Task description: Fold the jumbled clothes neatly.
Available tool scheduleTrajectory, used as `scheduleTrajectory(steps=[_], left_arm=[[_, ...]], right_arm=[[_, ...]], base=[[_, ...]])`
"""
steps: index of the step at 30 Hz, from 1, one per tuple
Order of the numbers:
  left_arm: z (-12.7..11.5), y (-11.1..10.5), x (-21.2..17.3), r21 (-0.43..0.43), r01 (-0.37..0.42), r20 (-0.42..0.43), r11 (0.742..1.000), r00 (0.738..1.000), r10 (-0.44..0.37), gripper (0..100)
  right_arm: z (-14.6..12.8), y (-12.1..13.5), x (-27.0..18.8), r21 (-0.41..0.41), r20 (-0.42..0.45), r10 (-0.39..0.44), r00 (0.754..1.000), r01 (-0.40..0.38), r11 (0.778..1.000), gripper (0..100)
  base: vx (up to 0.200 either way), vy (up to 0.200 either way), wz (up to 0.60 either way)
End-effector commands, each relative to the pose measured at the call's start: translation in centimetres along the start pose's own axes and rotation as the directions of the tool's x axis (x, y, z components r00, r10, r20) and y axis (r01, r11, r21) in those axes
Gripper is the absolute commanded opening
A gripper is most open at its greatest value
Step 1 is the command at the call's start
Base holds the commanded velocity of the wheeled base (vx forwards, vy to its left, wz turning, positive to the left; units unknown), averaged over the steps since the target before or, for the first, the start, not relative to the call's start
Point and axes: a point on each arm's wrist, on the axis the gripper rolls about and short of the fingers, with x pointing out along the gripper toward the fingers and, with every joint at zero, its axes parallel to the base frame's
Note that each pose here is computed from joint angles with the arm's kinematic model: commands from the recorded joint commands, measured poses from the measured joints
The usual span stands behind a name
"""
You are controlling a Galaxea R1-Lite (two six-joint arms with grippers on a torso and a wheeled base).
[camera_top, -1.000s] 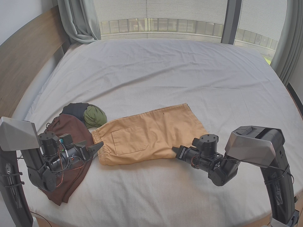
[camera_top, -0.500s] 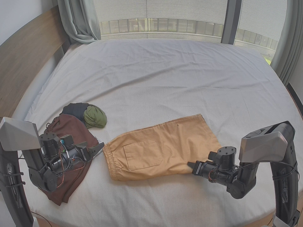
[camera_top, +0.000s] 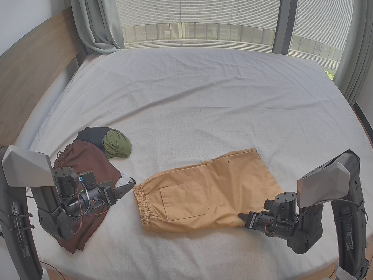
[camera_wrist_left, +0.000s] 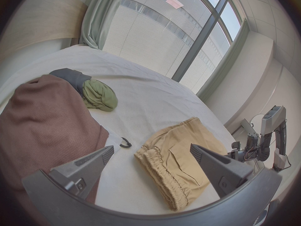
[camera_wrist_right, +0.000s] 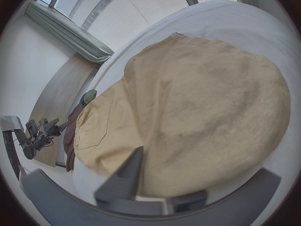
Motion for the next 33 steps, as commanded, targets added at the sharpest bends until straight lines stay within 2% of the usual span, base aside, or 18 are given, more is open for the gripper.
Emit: scheduleTrajectory(steps=[1, 4, 7, 8, 11, 13, 16, 20, 25, 29, 33], left_arm=[[-0.3, 0.0, 0.1, -0.004, 0.006, -0.011, 1.0, 1.0, -0.006, 100], [-0.3, 0.0, 0.2, -0.004, 0.009, -0.012, 1.0, 1.0, -0.009, 100], [-0.2, -0.2, 0.4, 0.002, 0.019, -0.008, 1.0, 1.0, -0.019, 100], [-0.2, -0.2, 0.4, 0.002, 0.019, -0.008, 1.0, 1.0, -0.019, 100], [-0.2, -0.2, 0.3, -0.002, 0.089, -0.024, 0.996, 0.996, -0.089, 100], [-0.2, -0.1, 0.2, -0.004, 0.1, -0.027, 0.995, 0.995, -0.1, 100], [-0.8, -0.3, -0.2, -0.022, 0.119, -0.057, 0.993, 0.991, -0.12, 100], [-1.8, -0.3, -0.2, -0.046, 0.157, -0.1, 0.987, 0.982, -0.161, 100], [-3.1, 0.0, -0.1, -0.09, 0.2, -0.147, 0.976, 0.966, -0.212, 100], [-3.9, 0.3, 0.2, -0.107, 0.197, -0.168, 0.975, 0.963, -0.213, 100], [-5.1, 0.7, 0.5, -0.133, 0.186, -0.2, 0.973, 0.957, -0.21, 100]], right_arm=[[-0.5, 0.2, -0.8, -0.006, -0.033, 0.001, 0.999, -0.002, 1.0, 100], [-1.1, 0.8, -2.3, -0.016, -0.098, 0.048, 0.994, -0.05, 0.999, 100], [-2.0, 1.8, -3.7, -0.078, -0.169, 0.093, 0.981, -0.108, 0.991, 100], [-2.0, 1.8, -3.7, -0.078, -0.169, 0.093, 0.981, -0.108, 0.991, 100], [-1.8, 3.7, -5.1, -0.108, -0.192, 0.184, 0.964, -0.207, 0.972, 100], [-1.5, 4.3, -5.5, -0.113, -0.191, 0.222, 0.956, -0.246, 0.963, 100], [-0.2, 5.4, -6.0, -0.125, -0.158, 0.292, 0.943, -0.313, 0.942, 100], [1.5, 6.4, -5.9, -0.132, -0.086, 0.339, 0.937, -0.348, 0.928, 100], [3.1, 6.1, -4.8, -0.088, -0.02, 0.345, 0.938, -0.345, 0.934, 100], [4.3, 5.5, -3.9, -0.087, 0.03, 0.344, 0.938, -0.34, 0.936, 100], [4.8, 4.4, -3.2, -0.034, 0.042, 0.328, 0.944, -0.326, 0.945, 100]], base=[[0.0, 0.0, 0.0], [0.0, 0.0, 0.0], [0.0, 0.0, 0.0], [0.0, 0.0, 0.0], [0.0, 0.0, 0.0], [0.0, 0.0, 0.0], [0.0, 0.0, 0.0], [0.0, 0.0, 0.0], [0.0, 0.0, 0.0], [0.0, 0.0, 0.0], [0.0, 0.0, 0.0]])
